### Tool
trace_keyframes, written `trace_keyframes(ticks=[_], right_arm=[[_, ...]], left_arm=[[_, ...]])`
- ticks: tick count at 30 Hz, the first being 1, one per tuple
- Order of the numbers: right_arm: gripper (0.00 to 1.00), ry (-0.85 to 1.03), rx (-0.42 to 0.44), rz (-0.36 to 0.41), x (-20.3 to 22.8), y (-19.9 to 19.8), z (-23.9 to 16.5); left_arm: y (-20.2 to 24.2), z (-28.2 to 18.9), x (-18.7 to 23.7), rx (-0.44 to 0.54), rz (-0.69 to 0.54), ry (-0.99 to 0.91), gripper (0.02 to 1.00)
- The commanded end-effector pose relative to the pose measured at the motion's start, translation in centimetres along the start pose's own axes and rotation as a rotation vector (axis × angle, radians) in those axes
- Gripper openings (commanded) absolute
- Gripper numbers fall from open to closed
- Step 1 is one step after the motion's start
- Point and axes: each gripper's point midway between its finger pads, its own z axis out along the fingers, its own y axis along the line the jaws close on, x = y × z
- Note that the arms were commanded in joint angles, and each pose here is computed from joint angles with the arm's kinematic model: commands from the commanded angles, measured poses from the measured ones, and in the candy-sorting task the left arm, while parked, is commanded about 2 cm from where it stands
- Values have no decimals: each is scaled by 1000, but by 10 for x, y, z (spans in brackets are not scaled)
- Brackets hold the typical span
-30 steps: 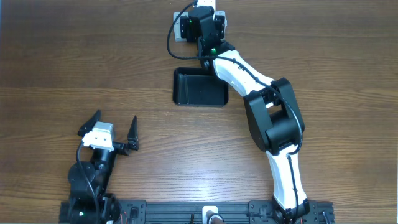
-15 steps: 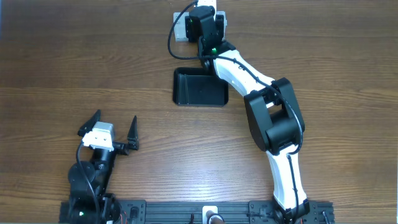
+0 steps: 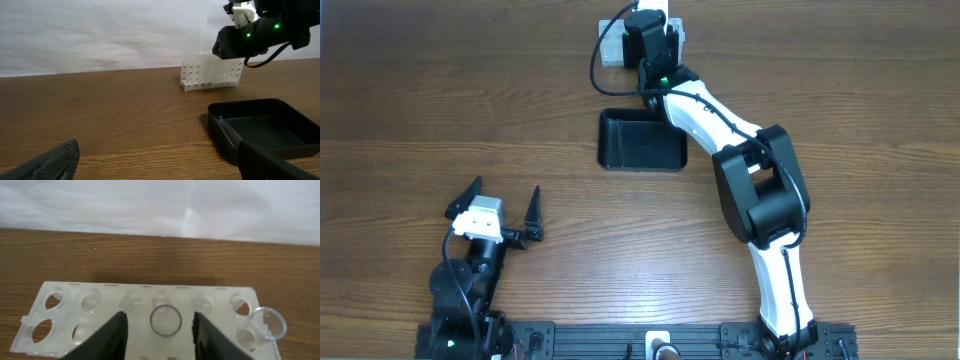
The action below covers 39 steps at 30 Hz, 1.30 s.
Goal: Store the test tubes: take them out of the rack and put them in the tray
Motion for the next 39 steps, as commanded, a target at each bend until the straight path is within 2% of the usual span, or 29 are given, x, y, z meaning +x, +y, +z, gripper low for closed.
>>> trace_keyframes(ticks=[1, 23, 39], right_arm=[[349, -17, 13, 7, -8, -2, 3], [178, -10, 13, 3, -6, -1, 3], [115, -5, 22, -7, -4, -3, 3]], left_arm=[[-1, 0, 1, 8, -11, -3, 1000], [-1, 0, 1, 8, -11, -3, 998], [-1, 0, 1, 8, -11, -3, 998]])
